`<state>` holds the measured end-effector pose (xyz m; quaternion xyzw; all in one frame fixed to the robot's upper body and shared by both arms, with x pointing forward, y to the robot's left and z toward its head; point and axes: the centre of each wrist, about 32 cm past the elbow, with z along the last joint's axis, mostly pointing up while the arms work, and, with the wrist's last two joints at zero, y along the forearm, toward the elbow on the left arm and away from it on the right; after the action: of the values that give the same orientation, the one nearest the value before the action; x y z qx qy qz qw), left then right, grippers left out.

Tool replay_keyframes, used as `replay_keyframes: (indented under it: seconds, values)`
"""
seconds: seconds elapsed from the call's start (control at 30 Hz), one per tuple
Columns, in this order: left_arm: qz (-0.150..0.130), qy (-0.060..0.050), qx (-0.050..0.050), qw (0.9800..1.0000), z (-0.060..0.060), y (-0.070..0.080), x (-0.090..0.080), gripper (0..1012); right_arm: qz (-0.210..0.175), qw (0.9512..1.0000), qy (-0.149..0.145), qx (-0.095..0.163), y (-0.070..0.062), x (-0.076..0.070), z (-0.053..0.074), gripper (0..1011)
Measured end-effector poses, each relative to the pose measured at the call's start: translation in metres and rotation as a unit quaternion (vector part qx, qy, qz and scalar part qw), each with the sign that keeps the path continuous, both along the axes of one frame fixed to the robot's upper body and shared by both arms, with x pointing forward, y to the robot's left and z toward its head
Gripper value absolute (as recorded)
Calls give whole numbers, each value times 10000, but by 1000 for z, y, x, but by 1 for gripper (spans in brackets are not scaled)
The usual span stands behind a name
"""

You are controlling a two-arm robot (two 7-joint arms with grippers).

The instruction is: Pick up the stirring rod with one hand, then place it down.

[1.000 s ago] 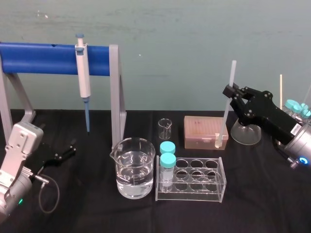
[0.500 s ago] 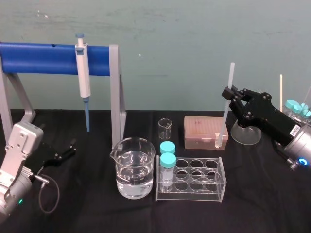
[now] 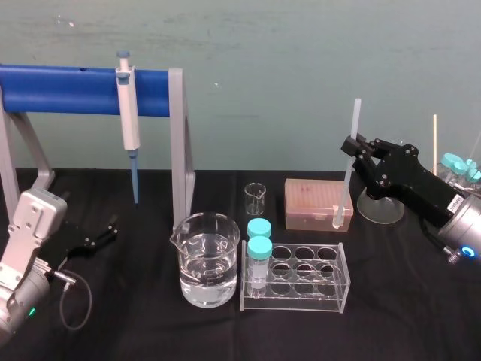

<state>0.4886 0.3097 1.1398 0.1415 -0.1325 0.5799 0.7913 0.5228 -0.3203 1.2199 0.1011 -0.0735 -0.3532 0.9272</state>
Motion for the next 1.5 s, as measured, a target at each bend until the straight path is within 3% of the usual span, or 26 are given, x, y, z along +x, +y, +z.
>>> replay_keyframes:
  seconds: [1.5]
  values:
    - [0, 0, 0, 10000, 0, 0, 0, 1000, 150, 9999, 32, -28, -2, -2, -4, 65]
